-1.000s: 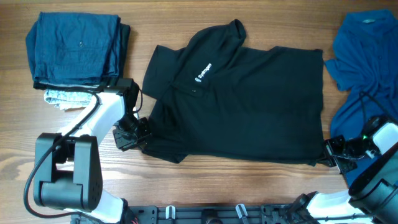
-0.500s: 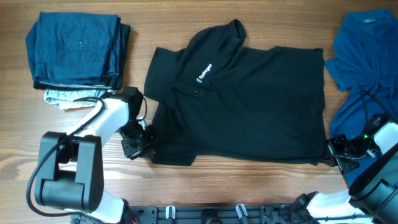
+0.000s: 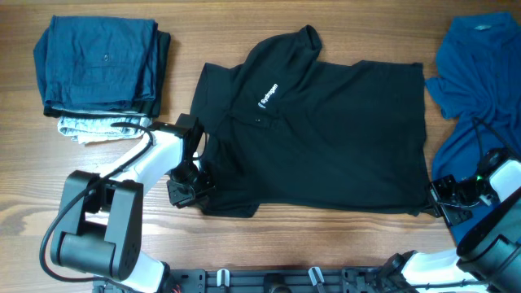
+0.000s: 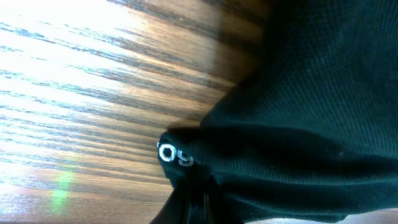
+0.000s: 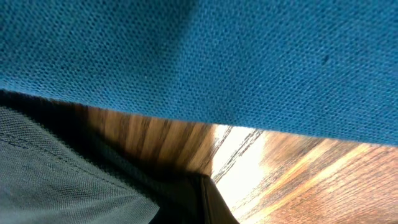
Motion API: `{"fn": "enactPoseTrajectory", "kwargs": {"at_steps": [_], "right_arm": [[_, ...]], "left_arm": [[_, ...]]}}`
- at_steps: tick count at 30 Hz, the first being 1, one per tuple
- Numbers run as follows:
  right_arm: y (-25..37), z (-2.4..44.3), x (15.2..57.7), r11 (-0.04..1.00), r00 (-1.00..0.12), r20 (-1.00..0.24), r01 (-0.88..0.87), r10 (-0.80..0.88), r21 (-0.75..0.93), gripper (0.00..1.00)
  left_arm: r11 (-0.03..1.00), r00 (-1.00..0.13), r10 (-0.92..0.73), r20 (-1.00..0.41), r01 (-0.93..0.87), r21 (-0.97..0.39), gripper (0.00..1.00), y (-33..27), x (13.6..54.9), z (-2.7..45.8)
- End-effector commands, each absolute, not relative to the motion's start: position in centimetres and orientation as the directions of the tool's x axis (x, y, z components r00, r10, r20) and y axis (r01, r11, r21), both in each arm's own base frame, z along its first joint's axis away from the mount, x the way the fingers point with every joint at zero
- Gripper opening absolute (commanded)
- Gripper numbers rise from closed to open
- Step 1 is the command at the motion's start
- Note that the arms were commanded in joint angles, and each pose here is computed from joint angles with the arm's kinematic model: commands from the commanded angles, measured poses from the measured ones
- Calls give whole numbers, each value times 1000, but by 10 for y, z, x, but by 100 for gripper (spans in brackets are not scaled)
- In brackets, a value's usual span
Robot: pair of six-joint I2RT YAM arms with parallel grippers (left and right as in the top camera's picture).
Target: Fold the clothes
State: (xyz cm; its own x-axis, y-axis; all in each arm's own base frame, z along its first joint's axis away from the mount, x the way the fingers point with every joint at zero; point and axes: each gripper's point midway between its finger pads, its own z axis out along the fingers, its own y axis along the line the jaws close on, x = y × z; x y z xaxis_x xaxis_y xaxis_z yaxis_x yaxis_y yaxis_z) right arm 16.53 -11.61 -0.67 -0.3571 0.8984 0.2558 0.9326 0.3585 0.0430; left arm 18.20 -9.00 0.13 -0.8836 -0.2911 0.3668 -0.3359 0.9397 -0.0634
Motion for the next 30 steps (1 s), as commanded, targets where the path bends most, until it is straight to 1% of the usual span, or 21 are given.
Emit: {"fn": "enactPoseTrajectory", "kwargs": {"at_steps": [1,7,10,11,12,13,14,15,16,18,20,22,24,25,26,27,30], "right_arm": [[-132,-8,168,358,-353,204,934,913,14,4],[-127,-6,162,358,-348,234,934,908,2,4],[-127,-6,162,368,-359,232,930,904,5,7],[-127,-6,163,378,-370,231,926,900,9,12],[-127,-6,163,378,-370,231,926,900,8,25],[-127,-6,163,378,-370,230,926,900,9,29],[-127,-6,163,380,-371,231,925,899,9,36],[-127,-6,163,381,-372,231,925,899,9,46],[-127,-6,163,381,-372,231,925,899,9,64],[-127,-6,163,381,-373,230,924,899,9,78],[-130,-3,167,380,-375,224,925,900,21,88],[-133,5,175,377,-376,220,926,900,39,92],[-139,18,183,375,-377,213,925,901,52,93],[-139,22,188,374,-380,209,925,901,71,93],[-139,27,195,379,-392,201,920,898,100,93],[-137,29,200,393,-411,200,911,889,123,93],[-130,35,214,428,-461,199,884,865,186,92]], "left_arm": [[941,-885,-300,357,-336,-44,8,-87,180,2],[933,-870,-325,370,-359,-25,9,-85,174,-1],[933,-871,-326,369,-360,-25,14,-84,171,-4],[933,-872,-325,366,-359,-28,15,-85,172,-5],[933,-873,-325,364,-359,-30,17,-85,173,-5],[933,-874,-325,363,-359,-30,18,-85,173,-5],[933,-874,-325,362,-359,-30,19,-85,173,-5],[933,-874,-324,362,-359,-30,19,-85,173,-5],[933,-874,-324,363,-359,-30,20,-85,173,-5],[933,-873,-325,364,-359,-29,20,-85,173,-5],[933,-869,-326,372,-359,-23,20,-84,171,-4],[933,-867,-326,378,-359,-19,20,-84,169,-4],[933,-863,-327,385,-359,-13,20,-83,167,-3],[933,-861,-327,389,-359,-10,21,-83,166,-2],[933,-859,-328,393,-359,-7,26,-83,165,-1],[933,-857,-328,397,-359,-4,28,-83,164,0],[933,-850,-330,412,-359,8,30,-83,165,9]]}}
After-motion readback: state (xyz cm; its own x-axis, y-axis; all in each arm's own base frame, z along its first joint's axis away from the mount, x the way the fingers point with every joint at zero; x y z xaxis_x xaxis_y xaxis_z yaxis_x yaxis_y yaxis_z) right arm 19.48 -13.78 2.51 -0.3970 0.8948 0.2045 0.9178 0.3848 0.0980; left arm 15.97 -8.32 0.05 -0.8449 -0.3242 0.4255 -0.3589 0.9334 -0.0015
